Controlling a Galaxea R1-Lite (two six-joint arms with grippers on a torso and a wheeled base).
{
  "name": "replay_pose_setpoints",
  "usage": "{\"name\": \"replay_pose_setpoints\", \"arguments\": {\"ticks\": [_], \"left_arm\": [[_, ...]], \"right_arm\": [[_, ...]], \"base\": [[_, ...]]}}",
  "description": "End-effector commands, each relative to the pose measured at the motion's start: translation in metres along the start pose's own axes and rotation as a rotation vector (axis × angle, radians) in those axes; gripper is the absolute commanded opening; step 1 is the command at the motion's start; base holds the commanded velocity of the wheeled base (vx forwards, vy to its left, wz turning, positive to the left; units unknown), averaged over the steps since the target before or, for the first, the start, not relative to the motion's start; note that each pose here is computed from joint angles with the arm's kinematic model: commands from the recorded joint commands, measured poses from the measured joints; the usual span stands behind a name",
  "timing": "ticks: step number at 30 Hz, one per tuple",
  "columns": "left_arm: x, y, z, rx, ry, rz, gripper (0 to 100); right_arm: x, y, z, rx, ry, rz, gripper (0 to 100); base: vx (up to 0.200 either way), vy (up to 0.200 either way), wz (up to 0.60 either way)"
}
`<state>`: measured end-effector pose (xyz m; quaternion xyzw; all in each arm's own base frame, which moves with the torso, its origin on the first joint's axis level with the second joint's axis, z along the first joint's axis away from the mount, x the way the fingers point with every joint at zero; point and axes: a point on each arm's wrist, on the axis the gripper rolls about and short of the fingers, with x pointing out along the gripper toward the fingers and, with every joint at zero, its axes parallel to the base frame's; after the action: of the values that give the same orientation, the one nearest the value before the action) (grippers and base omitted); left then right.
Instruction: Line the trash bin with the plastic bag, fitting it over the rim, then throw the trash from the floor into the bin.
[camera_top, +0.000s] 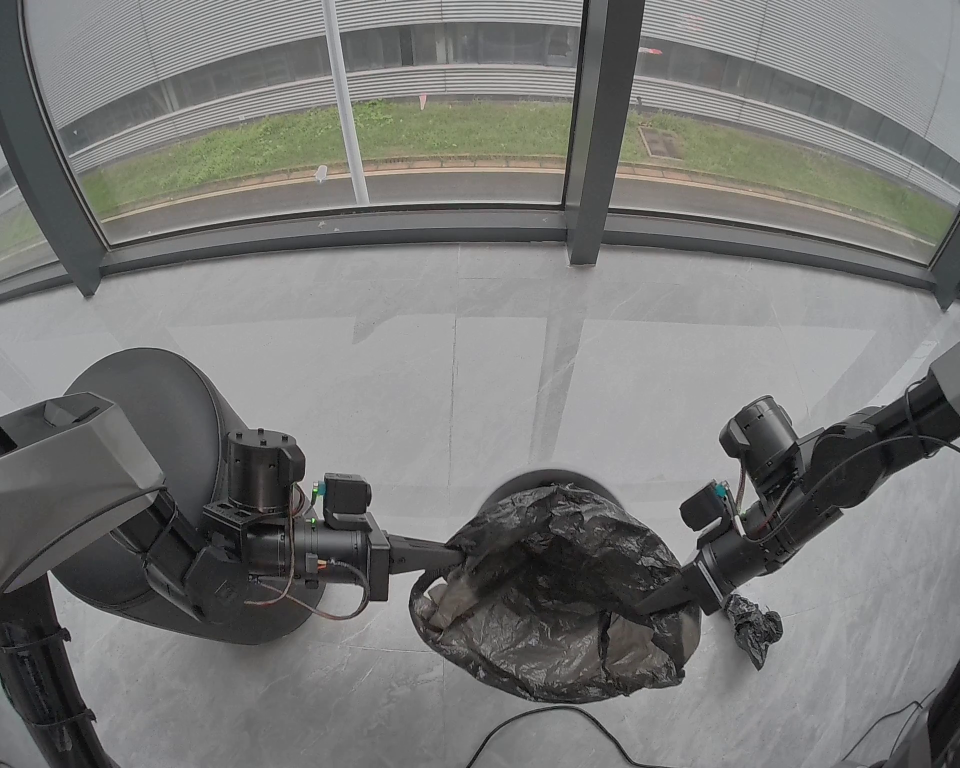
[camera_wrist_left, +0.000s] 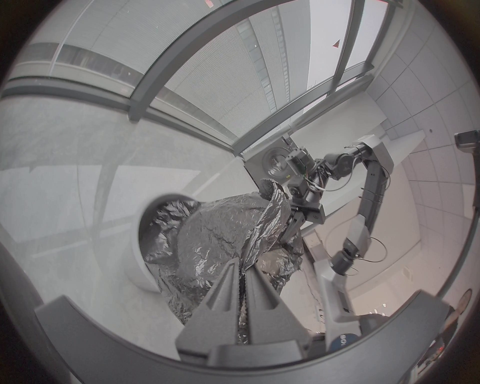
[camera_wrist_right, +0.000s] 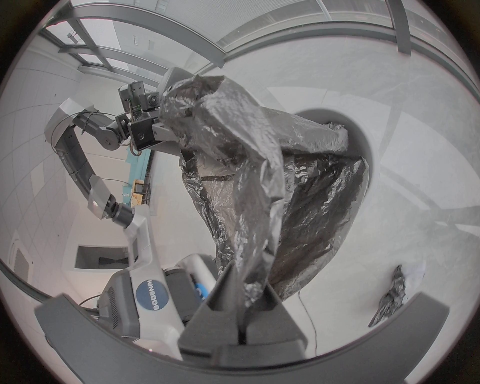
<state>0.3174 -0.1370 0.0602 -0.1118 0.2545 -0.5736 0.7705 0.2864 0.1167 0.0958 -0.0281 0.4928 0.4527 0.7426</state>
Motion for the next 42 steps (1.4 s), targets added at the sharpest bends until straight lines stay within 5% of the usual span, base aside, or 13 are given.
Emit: {"name": "replay_pose_setpoints", "arguments": {"ticks": [1, 8, 18, 28, 42], "left_arm": [[0.011, 0.038, 0.011, 0.021, -0.045, 0.079, 0], [0.042, 0.067, 0.018, 0.058, -0.07, 0.09, 0], [0.063, 0.062, 0.015, 0.039, -0.062, 0.052, 0], [0.058, 0.073, 0.023, 0.127, -0.177, 0.137, 0], [0.073, 0.069, 0.007, 0.095, -0.142, 0.149, 0]], "right_arm": [[0.027, -0.03, 0.017, -0.01, -0.03, -0.028, 0], [0.031, -0.044, 0.025, -0.029, -0.064, -0.101, 0], [0.031, -0.063, 0.022, 0.004, -0.05, -0.208, 0], [0.042, -0.08, 0.053, -0.129, -0.187, -0.298, 0], [0.053, -0.087, 0.047, -0.215, -0.129, -0.402, 0]], "base": [[0.0, 0.0, 0.0], [0.0, 0.0, 0.0], [0.0, 0.0, 0.0], [0.0, 0.0, 0.0], [0.0, 0.0, 0.0]]}}
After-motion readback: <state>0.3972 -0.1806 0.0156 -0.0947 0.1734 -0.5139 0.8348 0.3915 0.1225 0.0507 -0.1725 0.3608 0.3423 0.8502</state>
